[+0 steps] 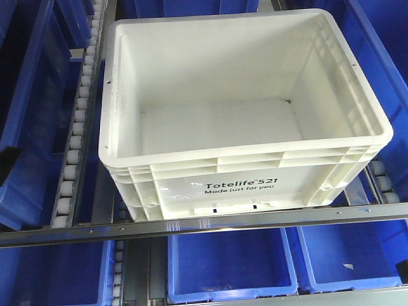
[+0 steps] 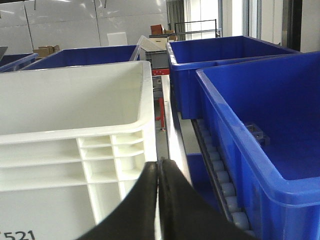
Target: Move bin from left to right shelf
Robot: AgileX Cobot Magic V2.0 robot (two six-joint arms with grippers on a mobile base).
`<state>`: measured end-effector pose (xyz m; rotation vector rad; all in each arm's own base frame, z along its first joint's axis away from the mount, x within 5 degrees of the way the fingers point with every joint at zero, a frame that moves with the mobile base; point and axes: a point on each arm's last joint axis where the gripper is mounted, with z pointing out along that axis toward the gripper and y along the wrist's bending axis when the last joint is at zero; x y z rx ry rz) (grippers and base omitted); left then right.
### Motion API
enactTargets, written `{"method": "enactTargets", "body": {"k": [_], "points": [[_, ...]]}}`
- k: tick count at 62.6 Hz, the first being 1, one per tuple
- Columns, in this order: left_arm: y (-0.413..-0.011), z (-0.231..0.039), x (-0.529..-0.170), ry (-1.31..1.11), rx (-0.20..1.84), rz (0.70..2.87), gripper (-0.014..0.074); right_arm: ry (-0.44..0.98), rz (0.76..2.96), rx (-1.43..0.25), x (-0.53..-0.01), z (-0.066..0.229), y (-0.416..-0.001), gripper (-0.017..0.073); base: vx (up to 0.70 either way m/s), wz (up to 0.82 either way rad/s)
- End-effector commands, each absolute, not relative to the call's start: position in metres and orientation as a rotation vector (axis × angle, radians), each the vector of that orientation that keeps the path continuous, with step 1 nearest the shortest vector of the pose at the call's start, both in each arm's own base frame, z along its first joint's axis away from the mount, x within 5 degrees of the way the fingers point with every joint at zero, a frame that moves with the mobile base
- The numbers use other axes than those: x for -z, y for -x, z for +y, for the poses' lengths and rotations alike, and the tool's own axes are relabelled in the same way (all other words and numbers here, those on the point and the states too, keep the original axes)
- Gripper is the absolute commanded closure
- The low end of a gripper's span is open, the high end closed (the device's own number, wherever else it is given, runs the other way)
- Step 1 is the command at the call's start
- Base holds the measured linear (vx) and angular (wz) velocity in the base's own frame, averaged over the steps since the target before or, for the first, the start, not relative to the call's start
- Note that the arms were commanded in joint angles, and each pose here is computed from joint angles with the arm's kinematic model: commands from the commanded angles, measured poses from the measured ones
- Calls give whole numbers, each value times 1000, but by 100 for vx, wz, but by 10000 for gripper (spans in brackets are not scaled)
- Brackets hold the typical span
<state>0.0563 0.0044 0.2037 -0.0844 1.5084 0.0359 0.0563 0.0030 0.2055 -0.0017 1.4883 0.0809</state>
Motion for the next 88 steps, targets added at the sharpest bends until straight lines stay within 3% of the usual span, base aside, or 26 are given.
{"method": "enactTargets", "body": {"k": [1, 30, 88], "points": [[-53, 5, -219, 92, -28, 1398, 555, 16, 1408, -97, -209, 5, -55, 568, 0, 0], [-53, 5, -219, 92, -28, 1398, 555, 72, 1407, 9, -209, 2, -55, 568, 0, 0], [-53, 5, -219, 92, -28, 1398, 555, 84, 1407, 23, -209, 2, -55, 568, 0, 0]]}}
